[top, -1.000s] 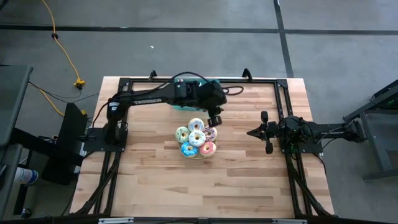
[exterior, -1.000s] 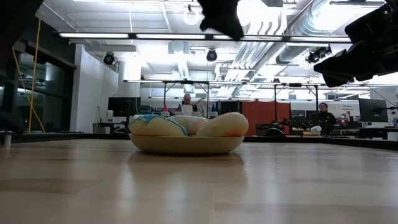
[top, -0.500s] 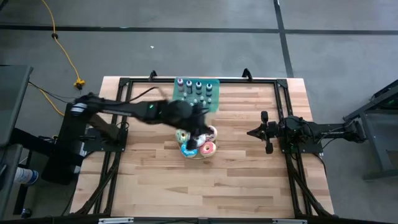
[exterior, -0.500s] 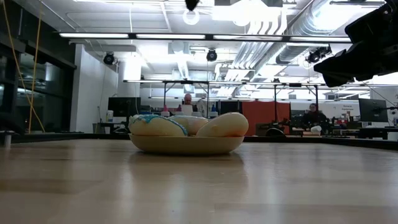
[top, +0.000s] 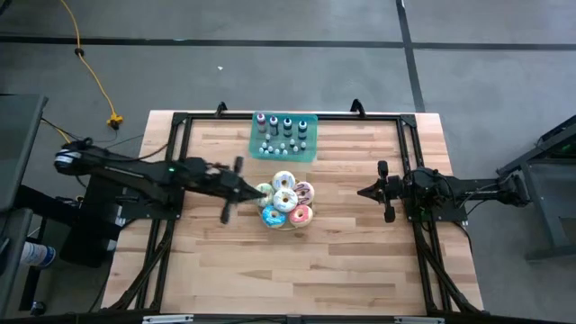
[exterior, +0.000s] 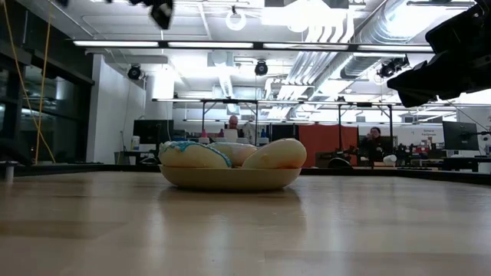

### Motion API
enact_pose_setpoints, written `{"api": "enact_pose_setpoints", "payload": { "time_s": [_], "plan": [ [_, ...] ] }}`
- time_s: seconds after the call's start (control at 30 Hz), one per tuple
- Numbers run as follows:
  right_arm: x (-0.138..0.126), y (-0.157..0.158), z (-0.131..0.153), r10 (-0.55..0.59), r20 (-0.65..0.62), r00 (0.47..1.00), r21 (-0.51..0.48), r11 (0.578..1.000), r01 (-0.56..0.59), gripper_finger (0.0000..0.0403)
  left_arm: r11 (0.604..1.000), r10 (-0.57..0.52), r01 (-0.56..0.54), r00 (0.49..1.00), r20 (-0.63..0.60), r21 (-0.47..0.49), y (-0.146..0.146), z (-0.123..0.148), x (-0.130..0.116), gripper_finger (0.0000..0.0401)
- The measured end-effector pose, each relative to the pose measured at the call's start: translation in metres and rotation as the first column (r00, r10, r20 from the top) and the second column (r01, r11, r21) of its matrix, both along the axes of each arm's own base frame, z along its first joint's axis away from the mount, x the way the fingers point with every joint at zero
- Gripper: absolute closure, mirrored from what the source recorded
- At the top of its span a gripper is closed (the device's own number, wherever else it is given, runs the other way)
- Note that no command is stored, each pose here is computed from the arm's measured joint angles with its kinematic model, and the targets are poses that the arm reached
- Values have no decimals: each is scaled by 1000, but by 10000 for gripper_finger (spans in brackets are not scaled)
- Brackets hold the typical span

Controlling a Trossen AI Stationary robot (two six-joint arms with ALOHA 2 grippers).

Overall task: Pick & Place food coloring
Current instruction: Return to Home Position

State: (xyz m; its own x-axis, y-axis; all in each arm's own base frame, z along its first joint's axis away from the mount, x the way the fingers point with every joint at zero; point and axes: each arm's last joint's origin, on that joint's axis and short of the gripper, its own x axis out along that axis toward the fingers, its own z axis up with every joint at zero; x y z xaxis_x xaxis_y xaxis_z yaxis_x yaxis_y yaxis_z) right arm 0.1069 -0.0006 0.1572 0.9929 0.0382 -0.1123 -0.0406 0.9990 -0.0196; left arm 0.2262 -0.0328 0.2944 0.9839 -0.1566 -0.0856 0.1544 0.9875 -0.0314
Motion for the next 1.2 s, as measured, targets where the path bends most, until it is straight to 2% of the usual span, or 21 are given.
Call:
{"api": "enact_pose_setpoints", "payload": {
  "time_s": [0.23, 0.43, 0.63, 0.87, 1.1, 1.2],
  "plan": [
    [0, 0, 0, 0, 0, 1000, 0, 1000, 0, 402, 998, 55, -55, 998, 29, -5, 19, -13, -63, 401],
    [0, 0, 0, 0, -1, 1000, 0, 1000, 0, 402, 1000, 1, 0, 996, 87, -14, 23, -38, -93, 401],
    [0, 0, 0, -1, 0, 1000, 0, 1000, 1, 402, 998, -39, 44, 991, 125, -36, 22, -69, -111, 401],
    [0, 0, 0, 0, 0, 1000, 0, 1000, 0, 402, 999, -40, 47, 966, 256, -18, 23, -96, -122, 401],
    [0, 0, 0, 0, 0, 1000, 0, 1000, 0, 402, 999, -39, 45, 951, 308, -11, 23, -104, -126, 401],
    [0, 0, 0, 0, 0, 1000, 0, 1000, 0, 402, 999, -42, 34, 945, 324, 31, 23, -103, -128, 401]
  ]
}}
